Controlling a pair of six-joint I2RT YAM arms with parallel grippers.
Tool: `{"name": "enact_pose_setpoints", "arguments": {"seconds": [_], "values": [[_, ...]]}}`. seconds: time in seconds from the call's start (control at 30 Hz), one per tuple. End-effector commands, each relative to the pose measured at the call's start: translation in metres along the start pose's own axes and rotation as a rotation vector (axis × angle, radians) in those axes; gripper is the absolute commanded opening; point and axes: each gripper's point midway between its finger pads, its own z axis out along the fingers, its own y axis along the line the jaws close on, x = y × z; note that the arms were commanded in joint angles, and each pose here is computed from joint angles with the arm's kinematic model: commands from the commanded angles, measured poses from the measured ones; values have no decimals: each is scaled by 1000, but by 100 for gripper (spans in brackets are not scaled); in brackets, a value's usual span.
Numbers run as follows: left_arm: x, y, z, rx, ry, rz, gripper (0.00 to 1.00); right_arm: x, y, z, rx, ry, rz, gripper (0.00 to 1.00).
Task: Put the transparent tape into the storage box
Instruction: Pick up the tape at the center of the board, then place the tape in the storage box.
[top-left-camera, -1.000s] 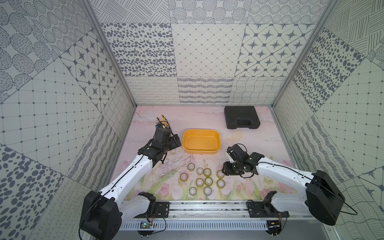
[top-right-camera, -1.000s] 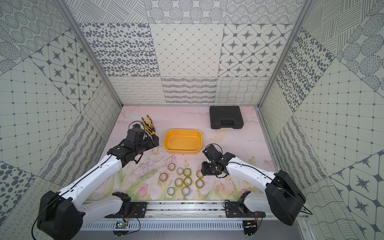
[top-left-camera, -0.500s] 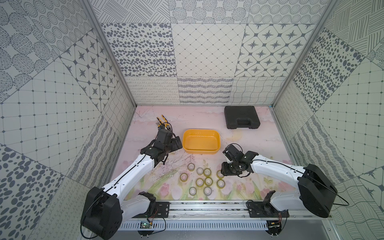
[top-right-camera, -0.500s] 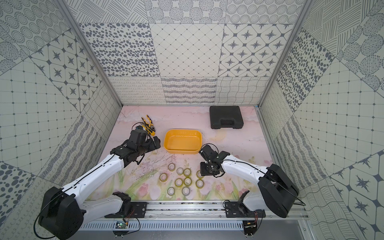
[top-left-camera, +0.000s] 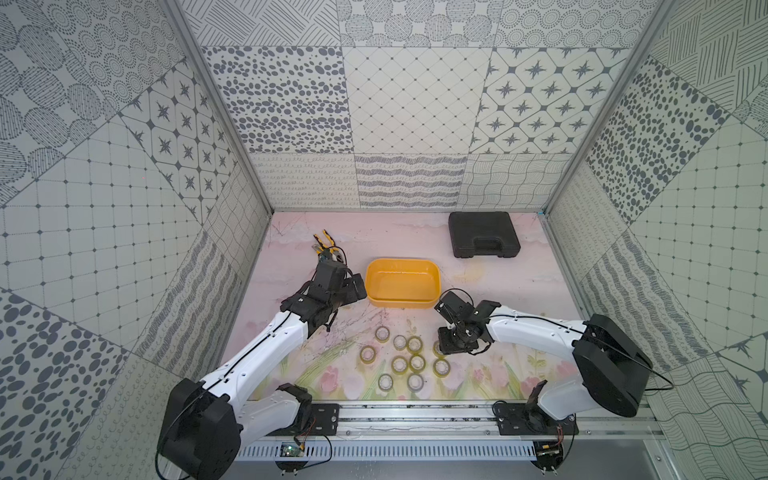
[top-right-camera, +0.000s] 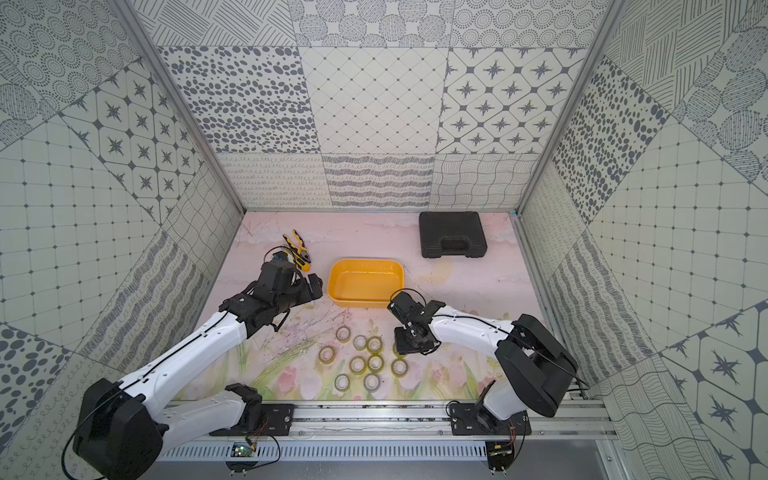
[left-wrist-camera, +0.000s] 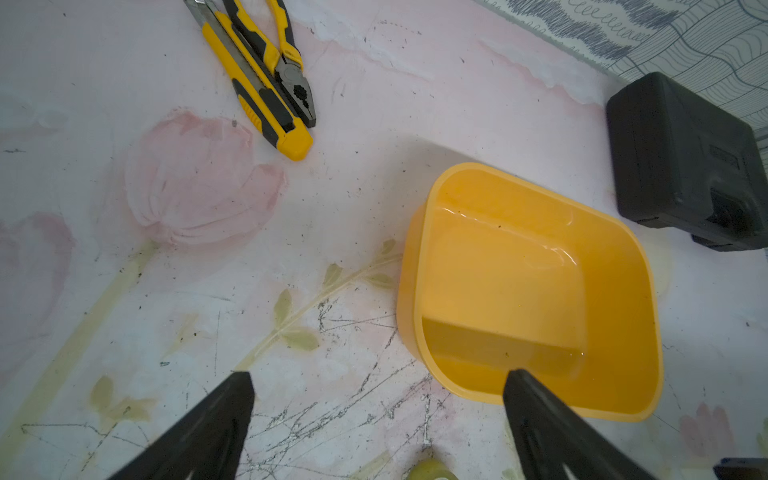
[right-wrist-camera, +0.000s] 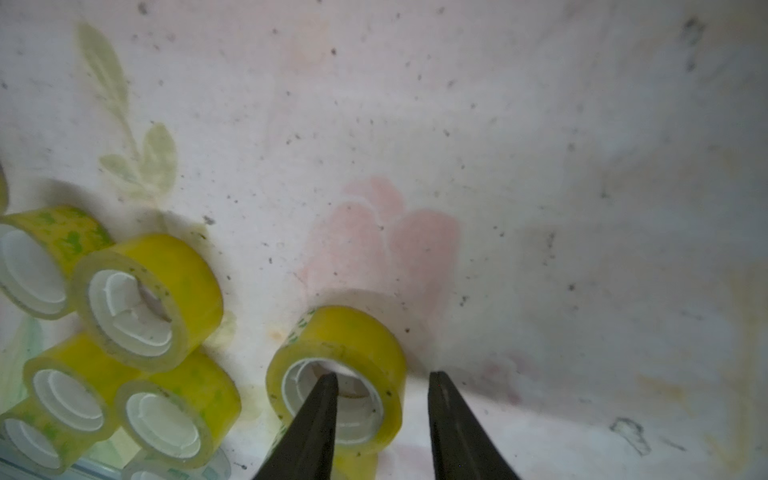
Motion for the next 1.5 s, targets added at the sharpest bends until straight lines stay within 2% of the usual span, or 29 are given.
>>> {"name": "enact_pose_setpoints", "arguments": {"seconds": [0.0, 0.4, 0.57, 0.67, 0.77, 1.0, 1.23, 1.37, 1.47], "values": [[-1, 3, -2, -16, -12, 36, 99, -4, -3, -1, 38, -18, 9, 37], [-9, -3, -8, 13, -36, 24, 99, -1, -11, 5, 76, -11, -6, 28], [-31, -22, -31, 45, -19, 68, 99, -4, -12, -3, 67, -56, -3, 20], [-41, -26, -47, 37, -8, 111, 99, -9, -12, -7, 65, -86, -15, 10], [-53, -30, -62, 38, -15, 153, 99, -12, -13, -14, 72, -110, -27, 5], [-104, -52, -89, 62, -136, 270, 99, -22, -7, -51, 25, -189, -40, 2], [-139, -76, -64, 113, -146, 266, 99, -69, 20, -100, -44, -309, -67, 2], [-153, -73, -41, 191, -76, 142, 99, -104, 45, -109, -83, -313, -83, 2], [-161, -53, -21, 179, -52, 55, 99, -134, 64, -112, -89, -334, -99, 2]]}}
